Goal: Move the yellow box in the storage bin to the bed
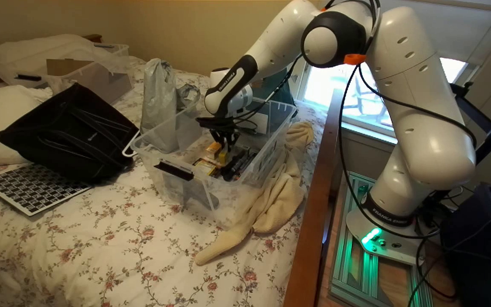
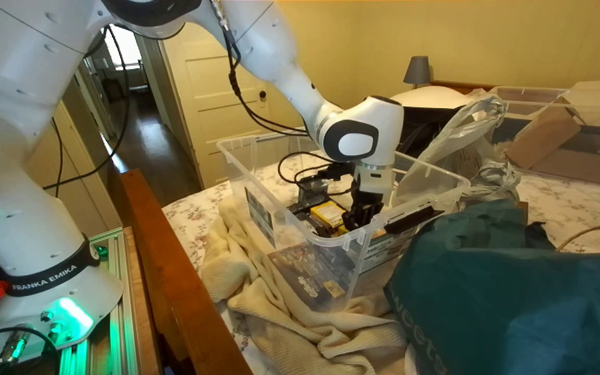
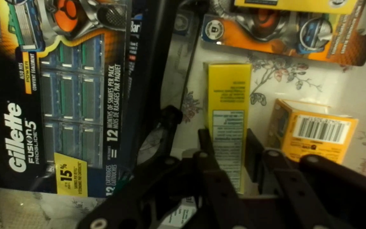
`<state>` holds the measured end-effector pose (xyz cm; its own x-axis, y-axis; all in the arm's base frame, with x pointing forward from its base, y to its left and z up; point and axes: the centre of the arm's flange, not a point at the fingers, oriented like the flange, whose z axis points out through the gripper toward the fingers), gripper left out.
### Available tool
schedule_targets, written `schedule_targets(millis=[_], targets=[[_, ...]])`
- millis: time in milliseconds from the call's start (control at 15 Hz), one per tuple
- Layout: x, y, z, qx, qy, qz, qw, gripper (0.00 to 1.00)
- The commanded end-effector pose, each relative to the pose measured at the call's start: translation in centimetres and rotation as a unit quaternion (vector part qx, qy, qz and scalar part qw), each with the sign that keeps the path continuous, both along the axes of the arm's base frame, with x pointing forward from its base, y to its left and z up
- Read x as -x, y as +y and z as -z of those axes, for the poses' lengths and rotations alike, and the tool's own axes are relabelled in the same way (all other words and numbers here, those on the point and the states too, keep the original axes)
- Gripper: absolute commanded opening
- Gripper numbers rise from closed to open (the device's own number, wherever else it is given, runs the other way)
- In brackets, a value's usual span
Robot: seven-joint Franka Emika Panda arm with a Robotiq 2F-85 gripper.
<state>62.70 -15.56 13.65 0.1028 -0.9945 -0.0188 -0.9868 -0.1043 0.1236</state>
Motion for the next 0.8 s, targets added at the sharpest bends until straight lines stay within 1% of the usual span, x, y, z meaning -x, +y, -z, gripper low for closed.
schedule_targets(millis=[0,400,733], targets=[[2.3,1.2,-4.5,0.02,0.003,0.001,0.9998,0.07],[3.5,2.4,-10.0,0.051,-0.005,-0.035,0.9981,0.07],[4.0,3.7,-13.9,0.096,-0.021,-0.067,0.9929,0.07]])
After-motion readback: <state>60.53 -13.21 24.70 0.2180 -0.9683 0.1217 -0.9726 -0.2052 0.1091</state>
